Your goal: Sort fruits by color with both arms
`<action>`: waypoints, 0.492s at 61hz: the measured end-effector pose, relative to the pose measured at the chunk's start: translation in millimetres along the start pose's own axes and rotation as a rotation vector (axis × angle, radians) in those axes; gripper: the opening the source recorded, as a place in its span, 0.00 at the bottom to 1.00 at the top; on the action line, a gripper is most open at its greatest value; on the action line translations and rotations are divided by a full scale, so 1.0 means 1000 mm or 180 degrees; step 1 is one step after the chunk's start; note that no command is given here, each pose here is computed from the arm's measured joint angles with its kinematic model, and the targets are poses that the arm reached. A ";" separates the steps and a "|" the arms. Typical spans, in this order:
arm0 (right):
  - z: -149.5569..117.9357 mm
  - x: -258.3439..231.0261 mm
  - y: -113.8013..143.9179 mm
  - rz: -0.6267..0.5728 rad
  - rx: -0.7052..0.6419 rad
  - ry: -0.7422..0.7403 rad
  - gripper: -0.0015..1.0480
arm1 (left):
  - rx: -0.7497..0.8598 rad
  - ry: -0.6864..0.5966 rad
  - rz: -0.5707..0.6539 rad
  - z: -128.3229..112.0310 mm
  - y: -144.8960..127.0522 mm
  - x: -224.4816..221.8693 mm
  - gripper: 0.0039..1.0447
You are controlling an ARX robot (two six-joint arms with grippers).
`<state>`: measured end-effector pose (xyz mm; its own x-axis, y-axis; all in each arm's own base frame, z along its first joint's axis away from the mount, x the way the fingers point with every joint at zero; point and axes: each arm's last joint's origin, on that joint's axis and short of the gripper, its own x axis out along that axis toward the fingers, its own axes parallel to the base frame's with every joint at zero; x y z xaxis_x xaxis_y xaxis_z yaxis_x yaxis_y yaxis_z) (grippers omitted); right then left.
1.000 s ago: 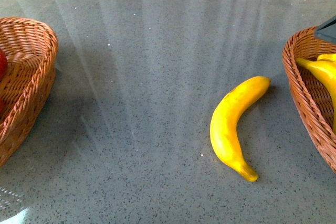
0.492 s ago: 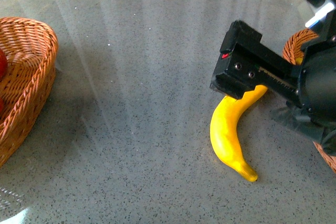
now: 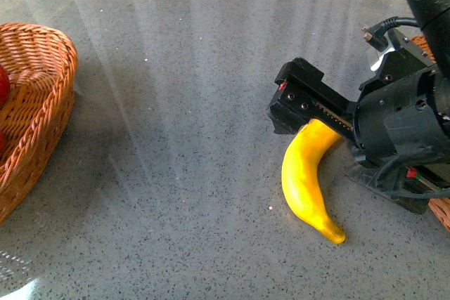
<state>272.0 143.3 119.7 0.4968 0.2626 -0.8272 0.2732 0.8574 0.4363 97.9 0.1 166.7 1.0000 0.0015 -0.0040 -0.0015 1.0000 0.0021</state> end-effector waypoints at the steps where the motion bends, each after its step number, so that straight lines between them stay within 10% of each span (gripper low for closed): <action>1: 0.001 0.002 0.000 -0.0012 0.0006 0.0014 0.91 | 0.0000 0.0000 0.0000 0.000 0.000 0.000 0.91; 30: 0.006 0.033 0.004 -0.0243 0.0003 0.0192 0.91 | 0.0000 0.0000 0.0000 0.000 0.000 0.000 0.91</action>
<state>294.5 152.5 95.7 0.4239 0.2229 -0.8779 0.3091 0.8754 0.3716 97.9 0.1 166.7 1.0000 0.0015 -0.0040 -0.0015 1.0000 0.0021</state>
